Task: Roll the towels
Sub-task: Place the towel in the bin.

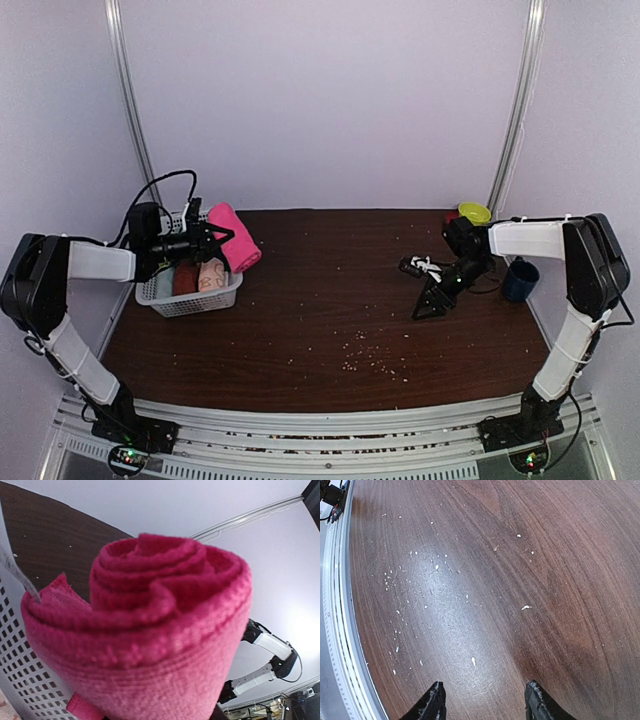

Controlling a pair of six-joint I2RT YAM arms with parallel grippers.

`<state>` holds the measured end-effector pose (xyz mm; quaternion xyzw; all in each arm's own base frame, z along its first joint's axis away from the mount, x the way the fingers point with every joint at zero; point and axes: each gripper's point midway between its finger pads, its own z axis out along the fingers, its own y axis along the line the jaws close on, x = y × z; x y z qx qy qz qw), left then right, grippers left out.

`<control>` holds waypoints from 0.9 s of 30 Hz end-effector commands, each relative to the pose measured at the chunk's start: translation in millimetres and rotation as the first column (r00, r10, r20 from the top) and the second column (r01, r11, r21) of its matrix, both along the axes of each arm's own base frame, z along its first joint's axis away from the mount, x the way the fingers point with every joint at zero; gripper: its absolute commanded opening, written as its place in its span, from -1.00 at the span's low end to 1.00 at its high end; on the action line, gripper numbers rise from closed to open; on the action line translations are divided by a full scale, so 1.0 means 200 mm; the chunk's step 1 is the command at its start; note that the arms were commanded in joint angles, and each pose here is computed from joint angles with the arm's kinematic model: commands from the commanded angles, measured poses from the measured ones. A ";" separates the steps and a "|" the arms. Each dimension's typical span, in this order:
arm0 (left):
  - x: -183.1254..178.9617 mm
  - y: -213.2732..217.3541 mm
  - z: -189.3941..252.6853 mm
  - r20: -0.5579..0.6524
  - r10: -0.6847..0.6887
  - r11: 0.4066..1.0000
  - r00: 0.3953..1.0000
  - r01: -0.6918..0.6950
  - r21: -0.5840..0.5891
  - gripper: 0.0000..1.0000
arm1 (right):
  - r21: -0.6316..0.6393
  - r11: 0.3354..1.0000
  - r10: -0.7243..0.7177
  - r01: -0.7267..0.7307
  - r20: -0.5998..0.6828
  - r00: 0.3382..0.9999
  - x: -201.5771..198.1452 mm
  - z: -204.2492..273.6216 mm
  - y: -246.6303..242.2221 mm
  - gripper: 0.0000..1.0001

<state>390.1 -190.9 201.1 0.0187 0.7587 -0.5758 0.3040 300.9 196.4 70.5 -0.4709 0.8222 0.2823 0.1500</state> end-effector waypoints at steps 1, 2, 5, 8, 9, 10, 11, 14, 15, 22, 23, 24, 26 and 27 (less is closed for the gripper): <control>-0.02 0.00 0.23 0.138 -0.065 0.989 0.988 0.082 -0.121 -0.43 | 0.017 1.000 0.008 -0.008 0.007 1.000 0.02 0.03 0.01 0.09; -0.03 0.00 0.27 0.148 -0.061 0.988 0.987 0.081 -0.134 -0.46 | 0.018 1.000 0.007 -0.007 0.006 1.000 0.02 0.03 0.01 0.09; -0.05 -0.01 0.39 0.192 -0.050 0.986 0.980 0.080 -0.148 -0.45 | 0.018 1.000 0.010 -0.010 0.007 1.000 0.02 0.03 0.01 0.09; -0.06 -0.01 0.37 0.177 -0.050 0.986 0.983 0.077 -0.149 -0.44 | 0.016 1.000 0.013 -0.013 0.004 1.000 0.01 0.03 0.01 0.09; -0.07 -0.02 0.35 0.168 -0.057 0.985 0.984 0.082 -0.150 -0.44 | 0.016 1.000 0.013 -0.013 0.004 1.000 0.01 0.03 0.01 0.09; -0.07 -0.02 0.32 0.147 -0.057 0.985 0.987 0.080 -0.154 -0.45 | 0.016 1.000 0.014 -0.014 0.006 1.000 0.01 0.03 0.01 0.09; -0.08 -0.02 0.30 0.135 -0.058 0.984 0.989 0.080 -0.162 -0.46 | 0.016 1.000 0.013 -0.013 0.007 1.000 0.02 0.03 0.01 0.09; -0.08 -0.03 0.22 0.088 -0.068 0.981 0.994 0.082 -0.178 -0.52 | 0.014 1.000 0.012 -0.012 0.010 1.000 0.02 0.04 0.00 0.09; -0.08 -0.03 0.20 0.073 -0.072 0.980 0.995 0.085 -0.183 -0.55 | 0.013 1.000 0.010 -0.011 0.011 1.000 0.02 0.04 0.00 0.09; -0.07 -0.02 0.06 -0.006 -0.102 0.978 0.995 0.100 -0.183 -0.64 | 0.008 1.000 0.007 -0.007 0.016 1.000 0.02 0.04 0.00 0.08; -0.06 0.00 0.03 -0.026 -0.100 0.981 0.995 0.094 -0.169 -0.64 | 0.009 1.000 0.007 -0.008 0.019 1.000 0.02 0.04 0.00 0.08; -0.05 0.02 0.00 -0.034 -0.090 0.984 0.995 0.084 -0.154 -0.64 | 0.008 1.000 0.009 -0.009 0.019 1.000 0.02 0.04 0.00 0.08; -0.03 0.05 -0.05 -0.051 -0.089 0.990 0.995 0.083 -0.116 -0.65 | 0.010 1.000 0.009 -0.009 0.022 1.000 0.02 0.05 0.00 0.09; -0.02 0.06 -0.06 -0.062 -0.087 0.992 0.994 0.081 -0.094 -0.65 | 0.009 1.000 0.008 -0.009 0.022 1.000 0.02 0.04 0.00 0.08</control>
